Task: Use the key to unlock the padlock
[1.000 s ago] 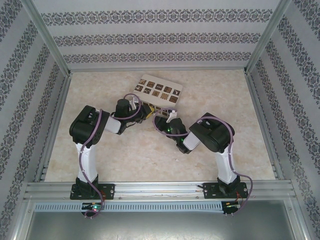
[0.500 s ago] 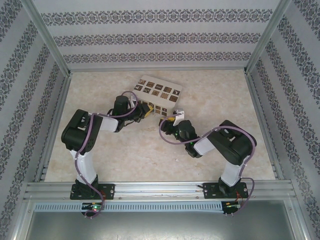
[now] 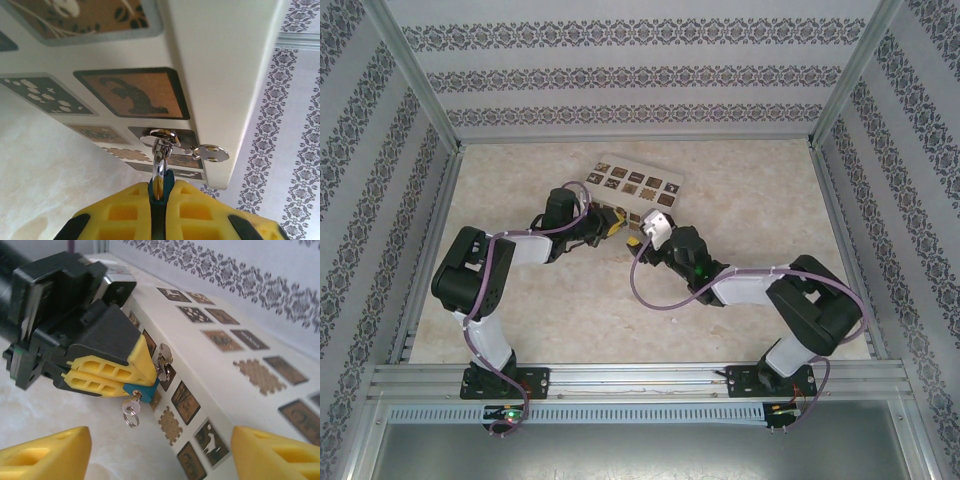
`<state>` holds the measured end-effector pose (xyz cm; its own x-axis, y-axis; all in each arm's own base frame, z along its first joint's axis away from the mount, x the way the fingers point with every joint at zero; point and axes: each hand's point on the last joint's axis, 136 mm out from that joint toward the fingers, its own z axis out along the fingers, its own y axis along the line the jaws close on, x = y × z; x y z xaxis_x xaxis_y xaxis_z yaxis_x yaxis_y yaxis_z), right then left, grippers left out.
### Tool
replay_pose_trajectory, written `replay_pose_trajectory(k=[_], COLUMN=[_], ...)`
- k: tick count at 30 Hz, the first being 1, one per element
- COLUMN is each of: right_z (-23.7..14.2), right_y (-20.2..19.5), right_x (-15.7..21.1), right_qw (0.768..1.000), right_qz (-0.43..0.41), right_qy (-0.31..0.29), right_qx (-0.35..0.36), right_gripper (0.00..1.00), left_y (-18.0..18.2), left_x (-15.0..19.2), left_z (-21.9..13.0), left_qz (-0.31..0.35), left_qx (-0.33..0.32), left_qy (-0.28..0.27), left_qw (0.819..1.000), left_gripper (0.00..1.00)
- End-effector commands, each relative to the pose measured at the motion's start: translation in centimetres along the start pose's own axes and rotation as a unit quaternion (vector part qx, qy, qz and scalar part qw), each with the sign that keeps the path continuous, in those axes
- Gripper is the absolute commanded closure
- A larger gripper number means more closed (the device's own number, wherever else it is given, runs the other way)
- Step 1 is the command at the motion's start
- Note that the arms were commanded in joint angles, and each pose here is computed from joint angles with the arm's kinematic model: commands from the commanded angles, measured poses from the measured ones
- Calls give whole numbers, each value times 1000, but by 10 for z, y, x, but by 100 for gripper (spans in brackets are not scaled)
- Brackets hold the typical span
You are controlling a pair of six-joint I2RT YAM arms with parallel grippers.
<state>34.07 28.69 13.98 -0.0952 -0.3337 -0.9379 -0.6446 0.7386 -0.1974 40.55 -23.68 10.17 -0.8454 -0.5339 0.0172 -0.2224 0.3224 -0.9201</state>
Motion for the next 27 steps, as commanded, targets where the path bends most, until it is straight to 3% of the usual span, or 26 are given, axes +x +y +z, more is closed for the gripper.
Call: replay_pose_trajectory(k=[1,5,8,17,23,27], right_z=[-5,-12,-16,-33,-33,-24], right_y=[2,-1,-3,10,24,26], right_x=[-3,-5,-9,-9,-9,-10], right_qw=[989,971,960,924,906,900], right_qz=[-147,-232,-273,-319,-314,-316], right_qy=[29,50,54,99,107,112], right_qx=[-11,-19,-34,-184,-263,-280], right_gripper=[19,2,2,1,2,2], left_y=[-30,-31,-31,-33,-32,-30], left_x=[13,16,18,20,22,23], left_z=[-4,-5,-4,-5,-6,-5], left_qz=[7,-2,-6,0,5,6], left_qx=[32,35,36,47,53,55], left_qy=[24,32,38,42,45,47], left_qw=[999,999,999,998,998,997], left_gripper=[96,96,97,97,97,97])
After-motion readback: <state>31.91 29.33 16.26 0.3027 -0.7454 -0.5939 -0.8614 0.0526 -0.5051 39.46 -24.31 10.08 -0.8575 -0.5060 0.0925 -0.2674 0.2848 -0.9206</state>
